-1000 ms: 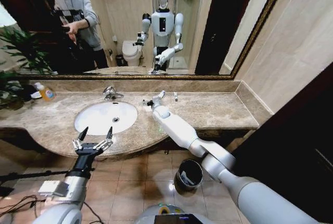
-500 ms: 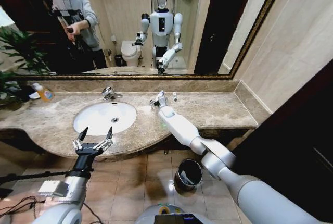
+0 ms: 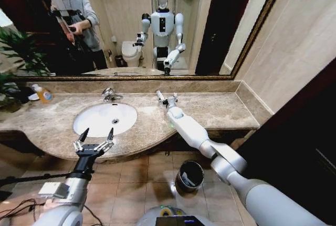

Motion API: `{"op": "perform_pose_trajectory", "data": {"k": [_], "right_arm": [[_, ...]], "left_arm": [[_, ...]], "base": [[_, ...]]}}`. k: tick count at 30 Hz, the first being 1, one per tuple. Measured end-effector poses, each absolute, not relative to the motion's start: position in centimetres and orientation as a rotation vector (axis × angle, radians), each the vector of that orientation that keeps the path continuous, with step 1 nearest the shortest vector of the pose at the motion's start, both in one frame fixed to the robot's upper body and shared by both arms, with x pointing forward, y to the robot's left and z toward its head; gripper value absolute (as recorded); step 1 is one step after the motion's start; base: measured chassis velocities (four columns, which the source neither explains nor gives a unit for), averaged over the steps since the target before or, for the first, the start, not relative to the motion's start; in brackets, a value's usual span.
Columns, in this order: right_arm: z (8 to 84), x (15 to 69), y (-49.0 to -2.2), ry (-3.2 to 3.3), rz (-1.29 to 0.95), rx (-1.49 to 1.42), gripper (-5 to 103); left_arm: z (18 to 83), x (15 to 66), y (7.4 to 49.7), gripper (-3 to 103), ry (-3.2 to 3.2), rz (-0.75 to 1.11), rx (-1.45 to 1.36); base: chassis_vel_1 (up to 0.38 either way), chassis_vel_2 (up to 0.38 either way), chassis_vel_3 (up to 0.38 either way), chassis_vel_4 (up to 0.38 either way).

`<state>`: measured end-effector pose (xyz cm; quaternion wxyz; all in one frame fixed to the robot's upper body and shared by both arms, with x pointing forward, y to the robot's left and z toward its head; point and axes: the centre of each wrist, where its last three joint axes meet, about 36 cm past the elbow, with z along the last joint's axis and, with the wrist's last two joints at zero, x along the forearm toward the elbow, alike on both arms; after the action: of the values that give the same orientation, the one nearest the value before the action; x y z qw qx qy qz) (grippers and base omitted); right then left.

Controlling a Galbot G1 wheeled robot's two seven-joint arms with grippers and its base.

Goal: Pick up the trash from the sink and place it in the trash bin.

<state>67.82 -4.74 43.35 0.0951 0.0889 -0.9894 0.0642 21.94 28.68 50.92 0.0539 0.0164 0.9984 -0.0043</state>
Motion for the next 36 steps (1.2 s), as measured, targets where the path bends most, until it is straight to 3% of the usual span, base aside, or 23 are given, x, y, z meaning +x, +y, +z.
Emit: {"op": "perform_pose_trajectory", "data": {"k": [27, 36], "right_arm": [[44.5, 68.2, -1.0, -2.960, 0.287, 0.483, 100], [43.6, 70.0, -2.8, -2.872, 0.351, 0.568, 100]], "left_arm": [[50.9, 21.9, 28.7, 100, 3.033, -0.013, 0.050], [50.9, 21.9, 28.7, 100, 3.033, -0.013, 0.050]], "base": [[0.000, 0.000, 0.000, 0.000], [0.000, 0.000, 0.000, 0.000]]}}
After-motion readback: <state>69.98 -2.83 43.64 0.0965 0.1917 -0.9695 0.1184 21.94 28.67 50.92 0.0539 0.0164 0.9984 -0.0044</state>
